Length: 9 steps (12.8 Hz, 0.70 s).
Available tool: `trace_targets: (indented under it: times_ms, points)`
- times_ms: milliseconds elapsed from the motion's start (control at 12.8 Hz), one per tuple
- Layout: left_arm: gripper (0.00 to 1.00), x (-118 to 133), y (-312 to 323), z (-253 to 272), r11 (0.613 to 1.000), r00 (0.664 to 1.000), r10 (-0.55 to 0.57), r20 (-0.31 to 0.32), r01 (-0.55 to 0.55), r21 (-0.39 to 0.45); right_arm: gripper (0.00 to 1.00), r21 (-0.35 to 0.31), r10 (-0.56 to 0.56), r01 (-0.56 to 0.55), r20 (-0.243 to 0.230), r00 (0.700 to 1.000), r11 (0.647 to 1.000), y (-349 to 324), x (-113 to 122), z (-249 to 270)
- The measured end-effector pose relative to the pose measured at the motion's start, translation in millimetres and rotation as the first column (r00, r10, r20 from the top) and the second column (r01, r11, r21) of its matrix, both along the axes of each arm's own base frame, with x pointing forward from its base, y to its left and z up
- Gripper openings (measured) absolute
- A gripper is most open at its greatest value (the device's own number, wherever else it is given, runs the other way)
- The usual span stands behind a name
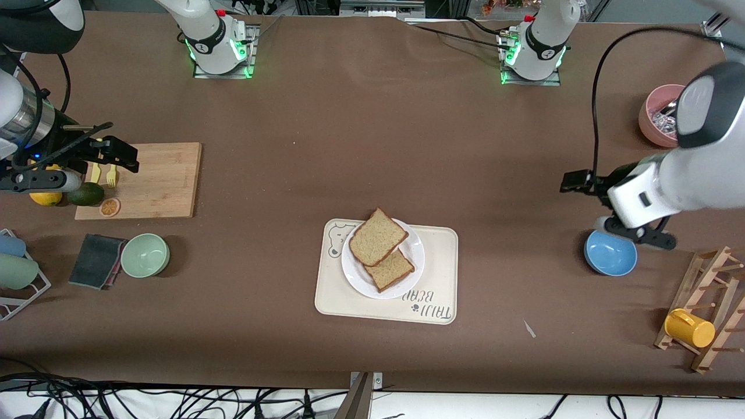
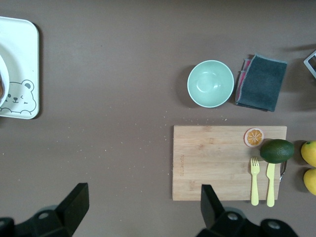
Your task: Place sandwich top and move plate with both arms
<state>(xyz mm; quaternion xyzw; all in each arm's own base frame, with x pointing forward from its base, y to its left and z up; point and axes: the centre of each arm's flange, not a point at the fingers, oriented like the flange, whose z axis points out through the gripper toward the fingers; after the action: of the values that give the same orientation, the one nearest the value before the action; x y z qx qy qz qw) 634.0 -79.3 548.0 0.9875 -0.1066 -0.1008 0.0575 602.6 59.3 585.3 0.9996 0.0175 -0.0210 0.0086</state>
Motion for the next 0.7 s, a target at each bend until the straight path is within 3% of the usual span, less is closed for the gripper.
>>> trace_targets:
  times_ms: [312, 546, 702]
  points:
    - [1.00, -49.4, -4.6, 58.5, 0.999, 0.994, -0.002, 0.112, -0.004, 0.052, 1.00, 0.000, 0.000, 0.000, 0.000, 1.000, 1.000, 0.0, 0.1, -0.1]
    - [1.00, -79.0, -4.3, 46.2, 0.997, 0.987, 0.000, 0.162, -0.013, 0.075, 1.00, 0.000, 0.000, 0.000, 0.000, 1.000, 1.000, 0.0, 0.1, -0.2]
    - [1.00, -82.5, 3.7, 32.9, 0.995, 0.982, 0.006, 0.187, -0.025, 0.100, 1.00, 0.000, 0.000, 0.000, 0.000, 1.000, 1.000, 0.0, 0.1, -0.1]
